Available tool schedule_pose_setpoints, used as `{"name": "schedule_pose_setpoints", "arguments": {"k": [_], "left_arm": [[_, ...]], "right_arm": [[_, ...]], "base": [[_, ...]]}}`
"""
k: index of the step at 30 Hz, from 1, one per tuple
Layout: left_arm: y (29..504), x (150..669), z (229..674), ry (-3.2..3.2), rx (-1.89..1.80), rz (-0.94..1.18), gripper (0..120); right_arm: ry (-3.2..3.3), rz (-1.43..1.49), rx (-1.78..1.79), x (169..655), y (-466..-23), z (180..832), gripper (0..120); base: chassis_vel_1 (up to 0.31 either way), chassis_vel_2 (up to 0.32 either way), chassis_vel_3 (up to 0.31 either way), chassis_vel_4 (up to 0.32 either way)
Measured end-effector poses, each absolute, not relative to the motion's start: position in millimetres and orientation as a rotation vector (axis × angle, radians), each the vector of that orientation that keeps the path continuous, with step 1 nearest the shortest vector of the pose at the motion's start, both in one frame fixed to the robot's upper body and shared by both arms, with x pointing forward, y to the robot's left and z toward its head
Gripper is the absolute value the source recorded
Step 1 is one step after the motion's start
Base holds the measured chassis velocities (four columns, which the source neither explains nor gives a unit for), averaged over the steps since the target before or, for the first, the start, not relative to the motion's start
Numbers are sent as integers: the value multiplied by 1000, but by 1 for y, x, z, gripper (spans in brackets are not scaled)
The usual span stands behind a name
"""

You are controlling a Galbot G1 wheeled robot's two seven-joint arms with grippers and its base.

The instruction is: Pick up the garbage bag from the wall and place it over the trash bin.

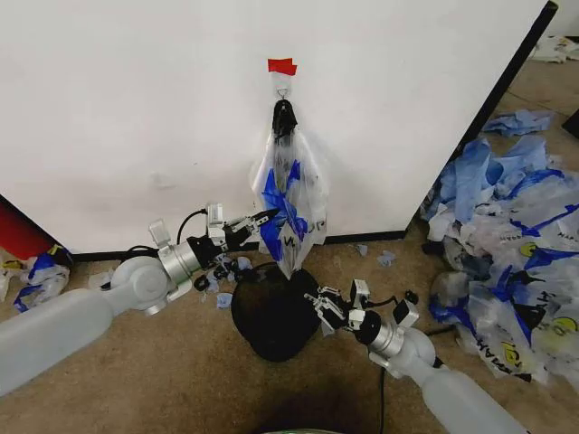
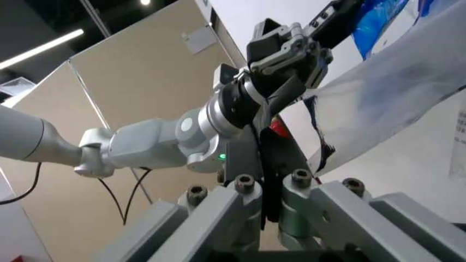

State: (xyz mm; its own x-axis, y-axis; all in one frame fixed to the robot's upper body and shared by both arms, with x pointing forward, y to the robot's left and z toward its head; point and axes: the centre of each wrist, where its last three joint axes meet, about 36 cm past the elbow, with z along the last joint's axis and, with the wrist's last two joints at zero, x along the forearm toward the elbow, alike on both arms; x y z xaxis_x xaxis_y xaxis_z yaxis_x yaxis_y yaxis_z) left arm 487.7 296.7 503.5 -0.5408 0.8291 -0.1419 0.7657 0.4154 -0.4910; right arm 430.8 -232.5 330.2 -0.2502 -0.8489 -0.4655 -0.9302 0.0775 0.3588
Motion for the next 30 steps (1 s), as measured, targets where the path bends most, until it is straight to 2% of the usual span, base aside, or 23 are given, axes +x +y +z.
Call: {"name": "schedule_pose_setpoints", "arguments": {"k": [13, 16, 19, 21, 25, 26, 30], "left_arm": [[303, 483, 514, -2580, -1412, 767, 0], [303, 483, 516, -2591, -1404, 767, 0], [303, 484, 521, -2614, -1386, 777, 0], [303, 484, 521, -2619, -1383, 778, 0], [302, 484, 524, -2634, -1371, 782, 0], [302, 484, 524, -2634, -1371, 782, 0], [302, 483, 526, -2654, -1348, 786, 0]], "right_arm": [[2228, 845, -1813, 429, -242, 329, 1], [2246, 824, -1797, 429, -246, 329, 10], [2280, 779, -1752, 431, -262, 336, 25], [2285, 769, -1745, 432, -267, 338, 28], [2325, 702, -1711, 434, -297, 350, 46], [2325, 702, -1711, 434, -297, 350, 46], [2358, 620, -1670, 438, -332, 365, 62]], "base": [[0, 0, 0, 0], [0, 0, 0, 0], [0, 0, 0, 0], [0, 0, 0, 0], [0, 0, 0, 0], [0, 0, 0, 0], [0, 0, 0, 0]]}}
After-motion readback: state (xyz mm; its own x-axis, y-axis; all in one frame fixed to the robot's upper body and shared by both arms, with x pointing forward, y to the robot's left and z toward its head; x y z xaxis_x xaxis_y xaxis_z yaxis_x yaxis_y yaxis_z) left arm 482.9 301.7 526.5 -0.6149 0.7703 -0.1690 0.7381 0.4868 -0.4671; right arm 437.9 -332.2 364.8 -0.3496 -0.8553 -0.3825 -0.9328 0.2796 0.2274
